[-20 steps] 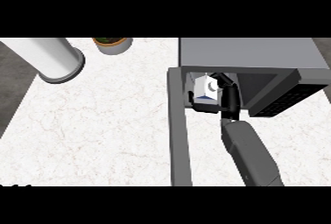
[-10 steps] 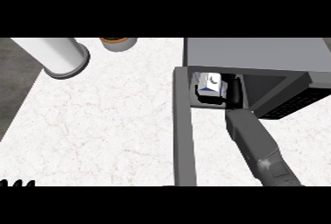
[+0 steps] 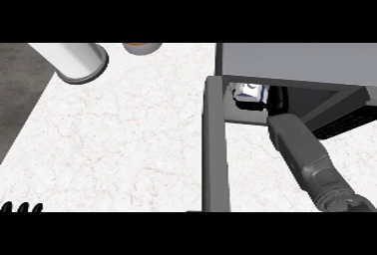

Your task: Pick up the milk, place it into the microwave and close the microwave

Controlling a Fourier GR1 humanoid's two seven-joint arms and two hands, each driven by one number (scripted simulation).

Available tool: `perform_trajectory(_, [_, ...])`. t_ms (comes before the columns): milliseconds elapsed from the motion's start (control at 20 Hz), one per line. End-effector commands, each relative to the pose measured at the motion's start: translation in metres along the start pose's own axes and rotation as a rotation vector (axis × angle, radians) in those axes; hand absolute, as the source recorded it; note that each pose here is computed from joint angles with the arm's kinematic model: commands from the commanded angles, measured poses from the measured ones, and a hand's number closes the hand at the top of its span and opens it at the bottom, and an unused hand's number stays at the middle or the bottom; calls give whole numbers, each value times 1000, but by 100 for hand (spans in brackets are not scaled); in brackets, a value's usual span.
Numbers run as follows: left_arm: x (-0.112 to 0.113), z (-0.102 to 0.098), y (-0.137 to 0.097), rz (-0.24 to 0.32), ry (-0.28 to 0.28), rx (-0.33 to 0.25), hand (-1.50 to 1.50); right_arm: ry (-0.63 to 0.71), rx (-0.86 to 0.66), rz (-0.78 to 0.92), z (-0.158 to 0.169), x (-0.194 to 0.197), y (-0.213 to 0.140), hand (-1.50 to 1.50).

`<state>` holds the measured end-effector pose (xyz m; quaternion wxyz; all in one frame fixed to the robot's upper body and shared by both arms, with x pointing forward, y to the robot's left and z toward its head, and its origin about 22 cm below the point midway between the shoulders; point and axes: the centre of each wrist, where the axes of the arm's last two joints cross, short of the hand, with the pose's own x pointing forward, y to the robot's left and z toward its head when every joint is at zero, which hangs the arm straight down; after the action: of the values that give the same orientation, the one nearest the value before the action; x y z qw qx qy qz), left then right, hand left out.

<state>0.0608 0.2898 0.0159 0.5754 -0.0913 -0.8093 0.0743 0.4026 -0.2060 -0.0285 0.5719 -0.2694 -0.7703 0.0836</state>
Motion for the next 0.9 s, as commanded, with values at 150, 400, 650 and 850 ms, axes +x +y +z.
perform_trajectory(150, [-7,-6,-9,42,-3,-27,-150,-71,-68,86,-26,8,-22,150])
perform_trajectory(400, [-5,-2,4,15,-9,-15,-150,-93,-154,-15,-29,12,-21,150])
perform_trajectory(650, [-1,-5,4,4,0,-28,-150,-149,-220,132,-38,19,-23,150])
perform_trajectory(850, [-11,-9,5,27,10,-42,-150,-142,-316,208,-46,26,-25,150])
